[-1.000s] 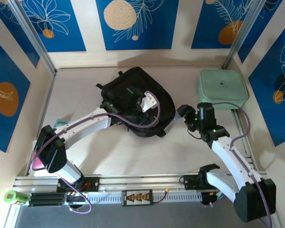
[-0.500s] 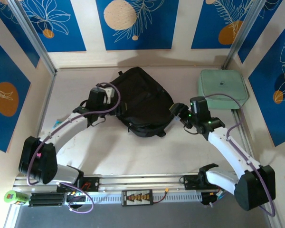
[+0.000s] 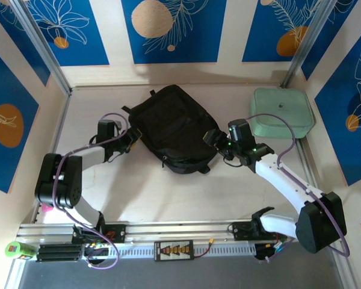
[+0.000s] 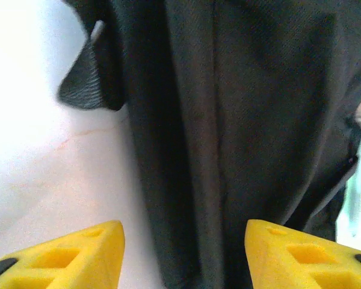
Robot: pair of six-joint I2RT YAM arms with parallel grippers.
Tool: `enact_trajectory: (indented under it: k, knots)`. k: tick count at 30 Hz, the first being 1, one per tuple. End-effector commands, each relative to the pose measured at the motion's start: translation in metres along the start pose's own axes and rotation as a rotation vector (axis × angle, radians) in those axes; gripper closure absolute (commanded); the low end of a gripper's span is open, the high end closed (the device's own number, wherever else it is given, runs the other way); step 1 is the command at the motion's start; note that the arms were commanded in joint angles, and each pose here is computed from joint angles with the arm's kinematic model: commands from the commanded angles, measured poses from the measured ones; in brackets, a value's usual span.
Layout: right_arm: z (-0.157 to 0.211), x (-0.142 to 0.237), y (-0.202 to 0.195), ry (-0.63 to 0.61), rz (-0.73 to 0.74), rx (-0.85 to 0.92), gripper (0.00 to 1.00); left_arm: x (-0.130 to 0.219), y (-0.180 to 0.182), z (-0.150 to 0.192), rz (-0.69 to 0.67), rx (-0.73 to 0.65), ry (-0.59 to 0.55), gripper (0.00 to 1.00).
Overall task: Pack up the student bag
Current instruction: Zip the student bag at the center of the table.
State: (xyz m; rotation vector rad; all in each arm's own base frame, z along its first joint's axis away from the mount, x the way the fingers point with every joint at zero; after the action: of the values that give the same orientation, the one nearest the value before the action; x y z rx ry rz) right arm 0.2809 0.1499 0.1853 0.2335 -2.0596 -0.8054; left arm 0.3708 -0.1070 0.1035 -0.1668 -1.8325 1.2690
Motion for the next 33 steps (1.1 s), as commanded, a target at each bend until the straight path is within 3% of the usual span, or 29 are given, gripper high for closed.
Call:
enact_trajectory:
  k: [1, 9, 14, 18, 25, 33]
  knots:
    - [-0.002, 0.0, 0.016, 0.005, -0.051, 0.005, 0.25, -0.012, -0.017, -0.006, 0.103, 0.048, 0.025, 0.5]
    - [0.013, -0.01, 0.029, 0.088, -0.072, 0.095, 0.29, -0.034, -0.026, -0.014, 0.189, 0.081, 0.054, 0.62]
    - [0.029, -0.03, 0.048, 0.228, -0.112, 0.185, 0.42, -0.036, -0.035, -0.018, 0.209, 0.063, 0.054, 0.79]
    - [0.036, -0.036, 0.076, 0.227, -0.091, 0.3, 0.44, -0.033, -0.042, -0.019, 0.227, 0.051, 0.055, 1.0]
    - [0.061, -0.037, 0.121, 0.204, -0.02, 0.51, 0.44, -0.006, -0.066, -0.012, 0.27, 0.01, 0.046, 1.0]
    - [0.118, -0.08, 0.124, 0.391, 0.021, 0.57, 0.48, 0.029, -0.078, -0.008, 0.205, -0.058, -0.018, 1.0]
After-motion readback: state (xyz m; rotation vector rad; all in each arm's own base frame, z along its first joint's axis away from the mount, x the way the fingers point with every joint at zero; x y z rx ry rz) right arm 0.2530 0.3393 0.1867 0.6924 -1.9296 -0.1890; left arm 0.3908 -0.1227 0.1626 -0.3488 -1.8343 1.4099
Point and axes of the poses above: each hand's point on the last joint's axis, 136 mm out from that joint toward the fingers, its own x axis back along the fingers, its own y axis along the line the jaws close on, z = x × y, the point moved 4 cm from there along x, back along the fingers, and after that the axes turned 7 degrees about x, right-handed, at the moved point
